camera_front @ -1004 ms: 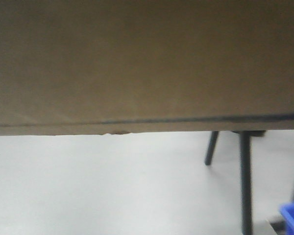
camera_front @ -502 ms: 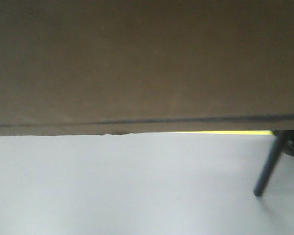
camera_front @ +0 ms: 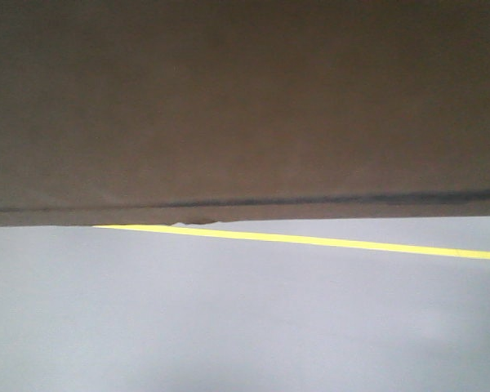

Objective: Grab box from left shelf to table start
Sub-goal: 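Turn the base away from the shelf holding the box, then drive across the floor carrying the box in both grippers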

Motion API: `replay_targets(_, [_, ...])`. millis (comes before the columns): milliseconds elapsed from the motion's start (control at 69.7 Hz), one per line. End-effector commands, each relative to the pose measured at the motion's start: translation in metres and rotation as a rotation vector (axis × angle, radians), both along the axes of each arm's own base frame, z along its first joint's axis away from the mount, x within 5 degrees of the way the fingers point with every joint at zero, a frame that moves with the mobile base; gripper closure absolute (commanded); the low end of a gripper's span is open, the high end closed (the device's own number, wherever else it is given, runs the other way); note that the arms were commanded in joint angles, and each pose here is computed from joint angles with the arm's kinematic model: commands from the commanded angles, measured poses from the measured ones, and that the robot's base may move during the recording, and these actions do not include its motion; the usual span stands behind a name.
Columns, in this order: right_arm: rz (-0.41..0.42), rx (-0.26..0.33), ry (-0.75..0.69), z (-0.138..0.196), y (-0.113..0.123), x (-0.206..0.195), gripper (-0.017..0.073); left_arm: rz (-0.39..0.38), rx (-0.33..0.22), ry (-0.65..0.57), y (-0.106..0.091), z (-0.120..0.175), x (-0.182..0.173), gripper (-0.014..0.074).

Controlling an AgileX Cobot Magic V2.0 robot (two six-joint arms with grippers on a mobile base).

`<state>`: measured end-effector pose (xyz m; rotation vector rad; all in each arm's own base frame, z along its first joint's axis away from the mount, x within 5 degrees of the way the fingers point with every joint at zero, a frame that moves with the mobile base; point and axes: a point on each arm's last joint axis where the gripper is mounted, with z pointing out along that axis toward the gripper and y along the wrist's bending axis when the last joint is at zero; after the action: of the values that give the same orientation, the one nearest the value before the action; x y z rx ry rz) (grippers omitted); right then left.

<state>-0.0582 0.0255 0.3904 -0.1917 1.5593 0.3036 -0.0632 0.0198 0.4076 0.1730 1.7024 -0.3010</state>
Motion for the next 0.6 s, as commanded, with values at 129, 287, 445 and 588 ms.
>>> replay_targets(129, [-0.093, -0.032, -0.111, 0.0157, -0.0077, 0.0023, 0.0499, 0.0, -0.053, -0.158, 0.0039, 0.0208, -0.0034, 0.0692])
replay_targets(287, [-0.093, -0.032, -0.111, 0.0157, -0.0077, 0.0023, 0.0499, 0.0, -0.053, -0.158, 0.0039, 0.0208, -0.0034, 0.0692])
replay_targets(445, [-0.093, -0.032, -0.111, 0.0157, -0.0077, 0.0023, 0.0499, 0.0, -0.053, -0.158, 0.0039, 0.0208, -0.0034, 0.0692])
replay_targets(588, [-0.093, -0.032, -0.111, 0.0157, -0.0077, 0.0023, 0.0499, 0.0, -0.053, -0.158, 0.0039, 0.0208, -0.0034, 0.0692])
